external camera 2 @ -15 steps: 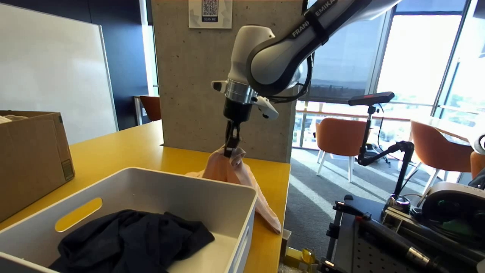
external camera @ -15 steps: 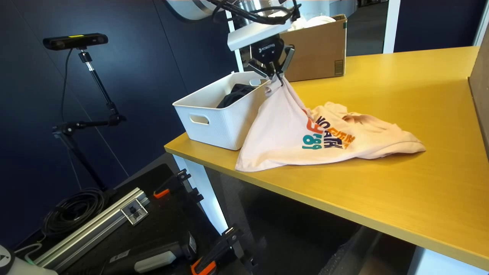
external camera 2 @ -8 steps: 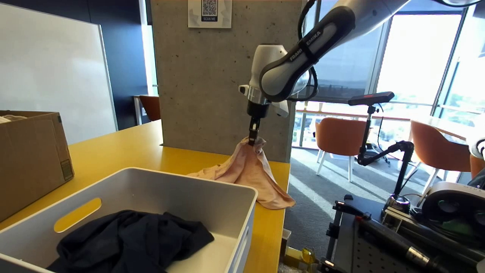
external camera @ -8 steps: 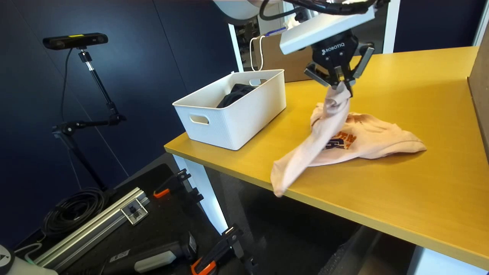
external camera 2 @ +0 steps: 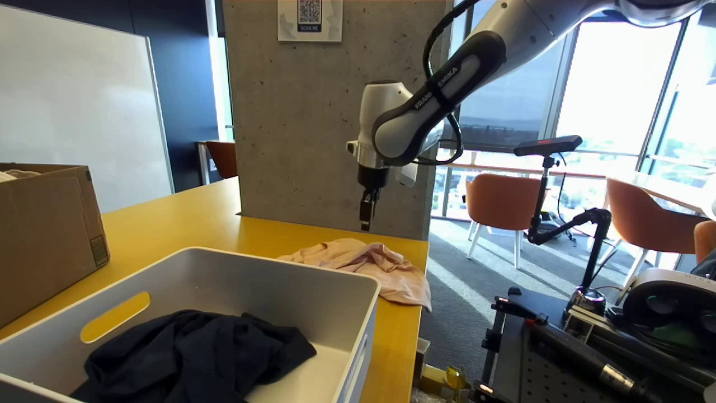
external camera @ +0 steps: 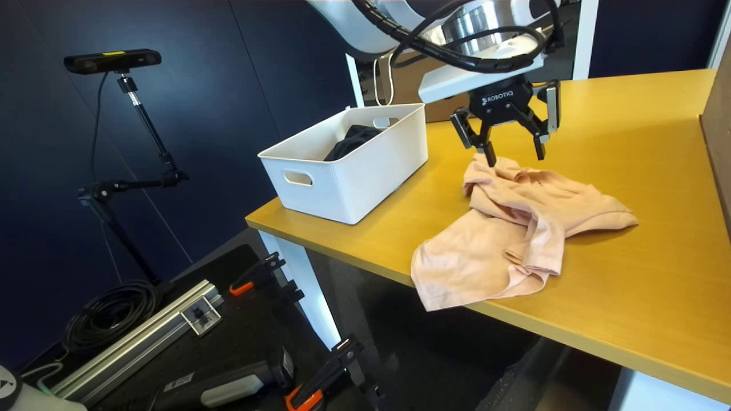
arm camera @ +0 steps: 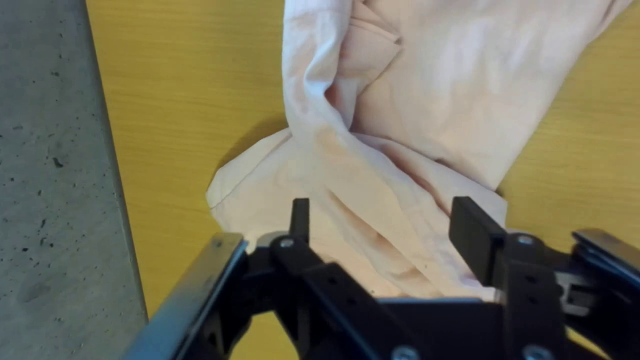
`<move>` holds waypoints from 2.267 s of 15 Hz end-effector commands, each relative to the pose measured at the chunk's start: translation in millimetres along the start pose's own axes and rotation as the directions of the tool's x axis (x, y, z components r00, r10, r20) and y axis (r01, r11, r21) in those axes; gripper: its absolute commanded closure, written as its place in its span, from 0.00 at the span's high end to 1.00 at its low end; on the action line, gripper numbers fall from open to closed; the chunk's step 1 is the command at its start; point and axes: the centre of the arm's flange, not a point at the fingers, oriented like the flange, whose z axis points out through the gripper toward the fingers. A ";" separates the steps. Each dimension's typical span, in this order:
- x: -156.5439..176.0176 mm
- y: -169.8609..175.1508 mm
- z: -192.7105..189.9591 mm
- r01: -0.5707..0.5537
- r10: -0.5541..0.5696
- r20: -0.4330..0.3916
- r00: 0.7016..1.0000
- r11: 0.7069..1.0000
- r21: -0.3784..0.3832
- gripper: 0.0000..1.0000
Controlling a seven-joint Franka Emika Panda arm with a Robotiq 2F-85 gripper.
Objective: Fold the light pink shirt on the table and then put it in the white basket
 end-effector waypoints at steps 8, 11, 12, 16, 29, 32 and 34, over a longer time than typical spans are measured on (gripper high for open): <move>-85.2 -62.0 6.2 -0.107 0.083 0.272 0.959 0.991 0.076 1.00; -86.4 -71.9 33.2 -0.130 0.101 0.286 0.953 0.988 0.081 1.00; -86.4 -75.2 42.4 -0.133 0.104 0.283 0.954 0.987 0.085 1.00; -80.5 -84.8 80.4 -0.125 0.099 0.249 0.963 0.988 0.087 1.00; -71.6 -103.4 111.2 -0.090 0.074 0.142 0.987 0.990 0.107 0.29; -61.7 -110.8 92.0 -0.078 0.061 0.126 0.990 0.987 0.137 0.05; -51.7 -118.9 68.5 -0.063 0.049 0.099 0.994 0.988 0.142 0.00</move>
